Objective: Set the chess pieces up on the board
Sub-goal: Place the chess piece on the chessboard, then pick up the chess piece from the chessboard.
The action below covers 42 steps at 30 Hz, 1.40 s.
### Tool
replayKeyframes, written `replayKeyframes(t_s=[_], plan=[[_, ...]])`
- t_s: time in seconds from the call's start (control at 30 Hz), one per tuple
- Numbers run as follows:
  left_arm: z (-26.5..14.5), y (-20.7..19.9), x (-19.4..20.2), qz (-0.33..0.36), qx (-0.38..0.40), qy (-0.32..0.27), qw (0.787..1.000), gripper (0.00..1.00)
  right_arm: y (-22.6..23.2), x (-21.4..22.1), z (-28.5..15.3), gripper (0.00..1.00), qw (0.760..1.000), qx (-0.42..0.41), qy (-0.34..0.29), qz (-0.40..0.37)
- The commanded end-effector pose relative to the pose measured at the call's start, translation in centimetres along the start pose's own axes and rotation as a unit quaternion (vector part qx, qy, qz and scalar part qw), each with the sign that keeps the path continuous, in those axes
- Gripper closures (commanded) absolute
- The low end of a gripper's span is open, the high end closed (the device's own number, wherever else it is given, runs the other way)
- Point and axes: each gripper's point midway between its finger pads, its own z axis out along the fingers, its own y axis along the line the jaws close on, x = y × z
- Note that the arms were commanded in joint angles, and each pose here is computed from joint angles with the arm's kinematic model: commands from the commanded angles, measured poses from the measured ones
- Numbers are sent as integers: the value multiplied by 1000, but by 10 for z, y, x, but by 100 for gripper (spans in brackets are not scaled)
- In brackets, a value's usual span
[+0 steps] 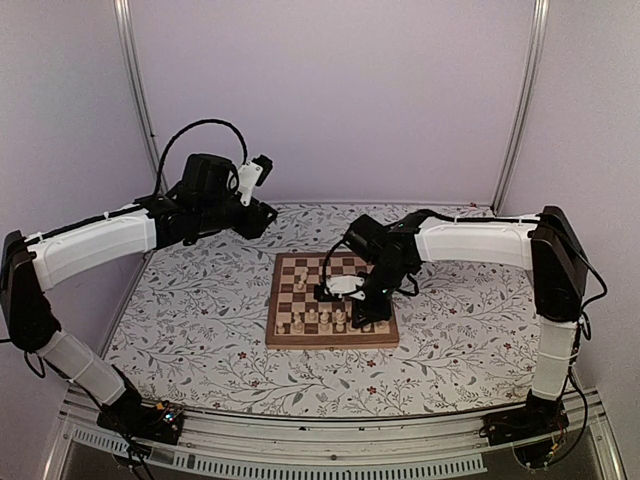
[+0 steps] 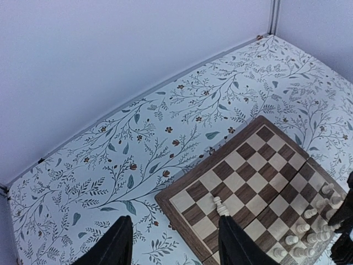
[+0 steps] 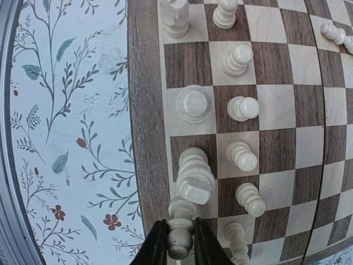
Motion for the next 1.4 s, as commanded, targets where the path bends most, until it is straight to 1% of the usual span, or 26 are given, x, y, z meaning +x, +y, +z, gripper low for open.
replayKeyframes(t_s=[0.0,0.4,0.53,0.63,0.73,0.87,0.97,1.07,1.2,1.37], plan=[[2,0,-1,-4,5,4,1000,45,-3,2,10,82,1000,10,10,-4],[6,-2,4,-1,10,15,1000,46,-3,4,16,74,1000,3,14,0],[8,-2,6,-4,8,18,1000,45,-1,-4,-1,69,1000,5,2,-2],[13,-5,15,-13,15,37,999,45,1,-11,-23,63,1000,15,-13,-9],[23,-11,30,-18,25,79,996,45,5,-13,-45,58,999,26,-26,-14],[41,-25,57,-30,48,163,985,46,5,-3,-68,55,999,33,-42,-7],[55,-37,79,-43,66,218,973,49,-9,9,-87,54,996,51,-70,19],[66,-49,102,-77,75,265,958,51,-26,23,-105,54,991,81,-99,43],[73,-68,121,-95,90,303,944,54,-40,35,-121,53,983,113,-128,65],[82,-82,141,-92,88,341,931,55,-40,38,-125,52,979,116,-149,75]])
